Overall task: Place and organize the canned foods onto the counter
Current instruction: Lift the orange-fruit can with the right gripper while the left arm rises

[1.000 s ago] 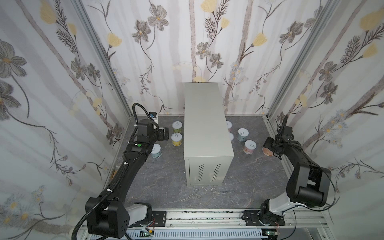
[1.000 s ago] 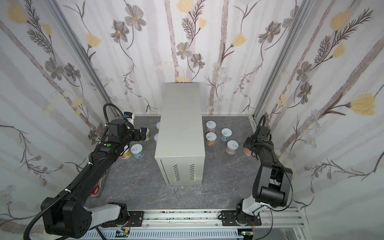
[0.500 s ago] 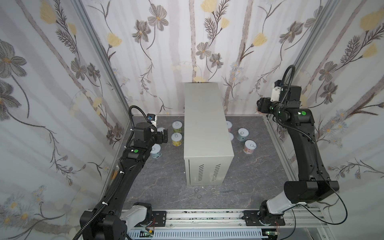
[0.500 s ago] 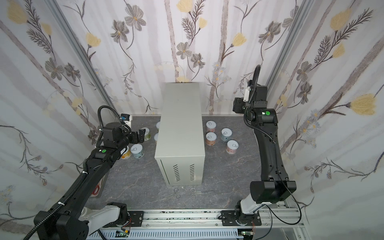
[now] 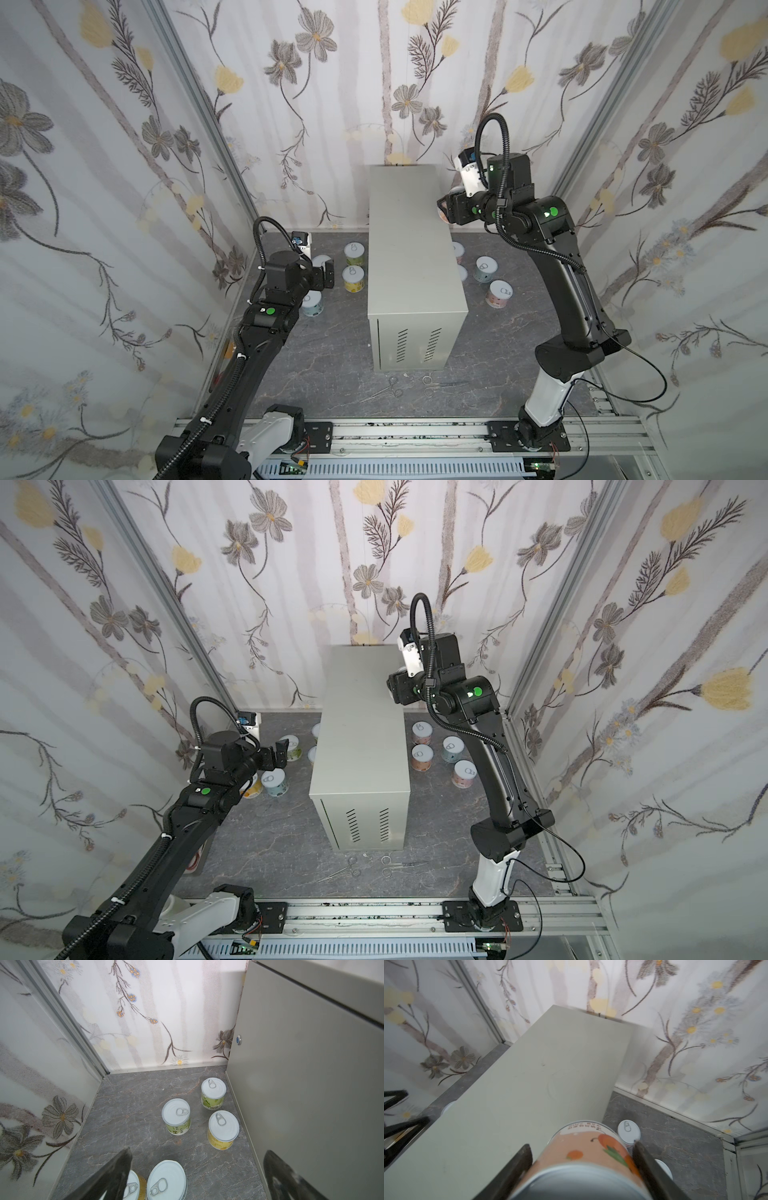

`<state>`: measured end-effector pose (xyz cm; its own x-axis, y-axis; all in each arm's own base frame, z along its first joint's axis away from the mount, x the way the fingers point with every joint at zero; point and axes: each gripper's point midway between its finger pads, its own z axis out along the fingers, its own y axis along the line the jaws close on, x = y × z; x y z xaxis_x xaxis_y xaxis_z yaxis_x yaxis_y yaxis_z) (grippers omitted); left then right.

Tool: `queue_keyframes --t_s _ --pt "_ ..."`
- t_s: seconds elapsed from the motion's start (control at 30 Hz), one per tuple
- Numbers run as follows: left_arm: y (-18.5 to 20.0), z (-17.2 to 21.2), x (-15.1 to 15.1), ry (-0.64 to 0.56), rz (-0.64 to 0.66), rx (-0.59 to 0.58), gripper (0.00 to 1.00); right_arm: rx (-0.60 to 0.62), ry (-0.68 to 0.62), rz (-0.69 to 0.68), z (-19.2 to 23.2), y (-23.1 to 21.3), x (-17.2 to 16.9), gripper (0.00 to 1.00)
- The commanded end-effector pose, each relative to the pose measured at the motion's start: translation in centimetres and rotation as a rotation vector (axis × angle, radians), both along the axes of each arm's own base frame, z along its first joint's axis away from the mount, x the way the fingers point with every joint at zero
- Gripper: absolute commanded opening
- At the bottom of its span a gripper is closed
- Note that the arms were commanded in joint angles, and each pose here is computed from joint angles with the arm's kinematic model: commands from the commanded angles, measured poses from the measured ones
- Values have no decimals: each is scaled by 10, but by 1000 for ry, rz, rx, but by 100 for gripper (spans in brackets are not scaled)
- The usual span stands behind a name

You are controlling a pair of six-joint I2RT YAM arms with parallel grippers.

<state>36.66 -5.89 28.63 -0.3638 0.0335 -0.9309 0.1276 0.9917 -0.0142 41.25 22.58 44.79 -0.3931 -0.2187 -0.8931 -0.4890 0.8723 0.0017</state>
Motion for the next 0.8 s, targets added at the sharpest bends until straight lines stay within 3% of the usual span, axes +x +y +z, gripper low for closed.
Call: queue_keyframes --t_s 0.0,0.27,0.47,0.63,0.77 --pt "0 8 4 -35 11 -21 100 -27 -63 55 17 11 -18 39" --pt "-2 13 1 -61 -1 -27 100 -185 53 147 -29 37 -45 42" --pt "-15 40 -13 -127 -98 -28 100 -218 79 189 -42 49 -48 42" --pt "-64 80 -50 -182 -433 -45 100 -215 79 229 -43 54 -51 47" --pt "-84 123 -79 -268 -590 -68 100 -214 81 245 -45 57 -51 51"
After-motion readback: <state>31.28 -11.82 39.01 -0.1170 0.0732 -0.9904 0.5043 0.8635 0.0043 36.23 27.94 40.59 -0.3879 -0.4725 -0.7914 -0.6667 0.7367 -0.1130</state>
